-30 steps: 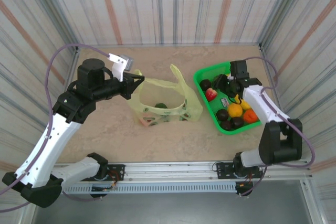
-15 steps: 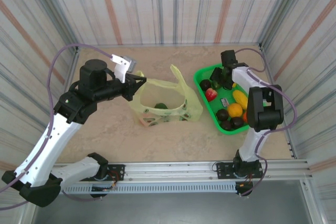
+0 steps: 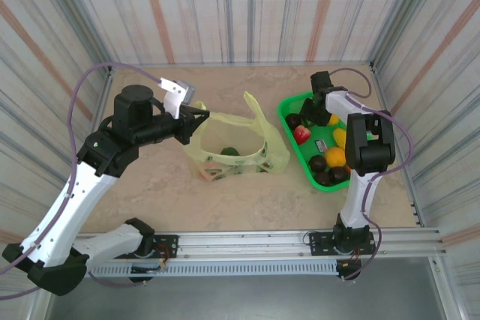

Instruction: Place the fake fruits into the plastic bag and tie a complex knot

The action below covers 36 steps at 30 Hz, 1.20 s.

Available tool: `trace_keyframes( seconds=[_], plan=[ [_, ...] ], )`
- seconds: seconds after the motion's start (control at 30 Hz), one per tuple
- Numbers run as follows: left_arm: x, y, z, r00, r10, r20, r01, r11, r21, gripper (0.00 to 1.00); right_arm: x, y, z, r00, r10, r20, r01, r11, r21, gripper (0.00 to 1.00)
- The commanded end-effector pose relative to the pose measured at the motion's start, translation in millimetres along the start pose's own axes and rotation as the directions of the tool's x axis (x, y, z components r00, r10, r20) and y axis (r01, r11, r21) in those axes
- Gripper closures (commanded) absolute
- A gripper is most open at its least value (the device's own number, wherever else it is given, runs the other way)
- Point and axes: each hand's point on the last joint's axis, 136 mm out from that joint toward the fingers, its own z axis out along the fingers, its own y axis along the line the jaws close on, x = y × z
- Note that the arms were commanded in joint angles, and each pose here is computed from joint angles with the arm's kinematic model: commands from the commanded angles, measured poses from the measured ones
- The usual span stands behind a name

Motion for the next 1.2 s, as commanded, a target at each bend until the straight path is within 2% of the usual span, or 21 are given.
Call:
trace_keyframes(
  seconds=[0.0, 0.17, 0.27, 0.5, 0.67, 0.9, 1.03, 1.17],
  plan=[
    [-5.2, -2.1, -1.2, 1.0, 0.026, 0.016, -0.026, 1.0, 0.001, 1.0, -1.2, 0.8, -17.8, 0.999, -0.036, 0.027, 0.037, 0.999, -0.037, 0.42],
    [-5.9, -3.3, -1.2, 1.0, 0.021, 0.018, -0.021, 1.0, 0.008, 1.0, -2.8, 1.3, -52.9, 0.993, -0.071, 0.092, 0.077, 0.995, -0.063, 0.43],
    [-6.9, -4.7, -1.3, 1.0, 0.017, 0.02, -0.017, 1.0, 0.016, 1.0, -2.1, 8.5, -86.3, 0.984, -0.068, 0.162, 0.09, 0.987, -0.134, 0.43],
    [-7.7, -6.6, 0.5, 1.0, 0.007, 0.012, -0.008, 1.0, 0.029, 1.0, 25.7, 50.6, -186.9, 0.93, -0.102, 0.353, 0.227, 0.915, -0.332, 0.42],
    [-7.2, -6.0, -2.1, 1.0, 0.01, 0.013, -0.01, 1.0, 0.02, 1.0, 66.6, 81.6, -263.7, 0.874, -0.155, 0.461, 0.4, 0.769, -0.5, 0.41],
    [-4.4, -5.6, -2.3, 1.0, 0.009, 0.011, -0.009, 1.0, 0.02, 1.0, 124.8, 86.0, -344.9, 0.796, -0.166, 0.582, 0.556, 0.581, -0.595, 0.42],
    [-4.0, -5.4, -2.0, 1.0, 0.009, 0.011, -0.01, 1.0, 0.02, 1.0, 161.4, 98.4, -372.0, 0.758, -0.201, 0.62, 0.638, 0.425, -0.642, 0.42],
    [-4.5, -5.3, -2.6, 1.0, 0.011, 0.016, -0.012, 1.0, 0.018, 1.0, 186.3, 120.2, -374.8, 0.722, -0.289, 0.629, 0.691, 0.353, -0.631, 0.43]
  ],
)
